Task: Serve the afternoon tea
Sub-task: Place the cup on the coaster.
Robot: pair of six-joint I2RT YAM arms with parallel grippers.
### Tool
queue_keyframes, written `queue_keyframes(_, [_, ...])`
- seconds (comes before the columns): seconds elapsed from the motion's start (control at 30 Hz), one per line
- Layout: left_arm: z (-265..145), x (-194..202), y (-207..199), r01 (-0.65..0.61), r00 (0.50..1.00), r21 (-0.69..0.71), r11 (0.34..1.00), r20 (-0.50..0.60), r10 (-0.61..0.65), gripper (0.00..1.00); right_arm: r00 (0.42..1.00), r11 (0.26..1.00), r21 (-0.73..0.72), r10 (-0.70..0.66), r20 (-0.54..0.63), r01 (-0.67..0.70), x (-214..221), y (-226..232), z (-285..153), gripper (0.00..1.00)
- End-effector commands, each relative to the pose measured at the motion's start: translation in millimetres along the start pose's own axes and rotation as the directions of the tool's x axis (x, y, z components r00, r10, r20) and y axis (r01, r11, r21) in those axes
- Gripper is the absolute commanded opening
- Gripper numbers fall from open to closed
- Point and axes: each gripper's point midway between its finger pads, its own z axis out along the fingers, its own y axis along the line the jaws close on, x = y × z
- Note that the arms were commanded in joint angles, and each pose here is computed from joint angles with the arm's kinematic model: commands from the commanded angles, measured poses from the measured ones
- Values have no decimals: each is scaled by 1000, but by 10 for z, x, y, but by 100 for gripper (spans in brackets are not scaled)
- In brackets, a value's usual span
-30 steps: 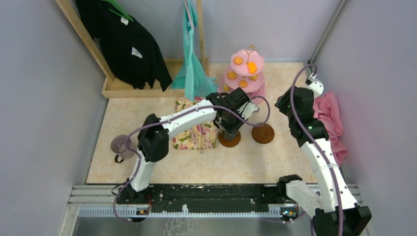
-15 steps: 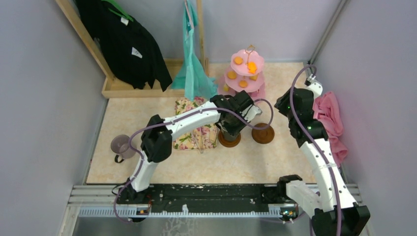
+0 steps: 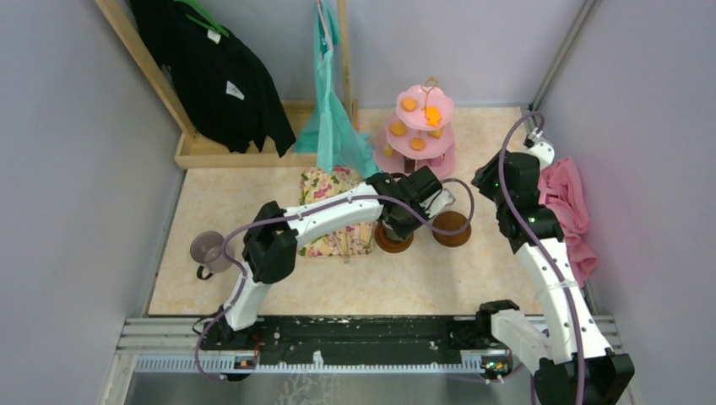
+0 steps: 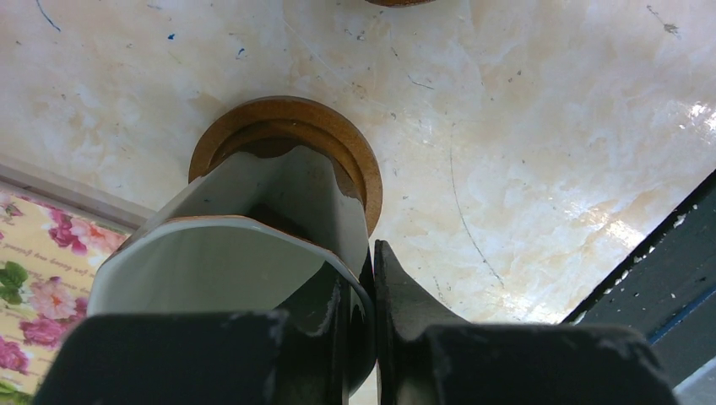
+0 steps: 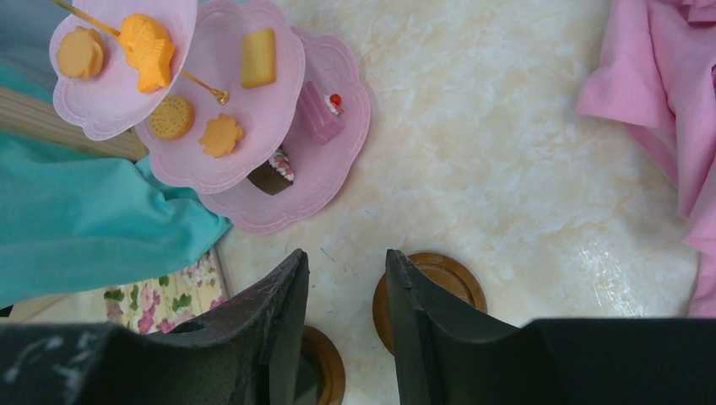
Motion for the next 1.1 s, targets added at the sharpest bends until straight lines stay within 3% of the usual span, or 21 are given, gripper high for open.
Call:
queue_keyframes(0.0, [7, 51, 14, 17, 1000, -30, 999, 8, -17, 8, 999, 999, -36, 4, 51, -2, -133, 58, -34, 39])
queue_keyframes(0.7, [-128, 89, 46, 43, 998, -59, 997, 41, -41, 42, 999, 999, -52, 7, 49, -4, -150, 98, -48, 39])
queue_keyframes(1.07, [-247, -118, 116, 33, 996, -94, 995, 87, -25, 45, 999, 999, -51, 2, 54, 0, -189, 105, -71, 39])
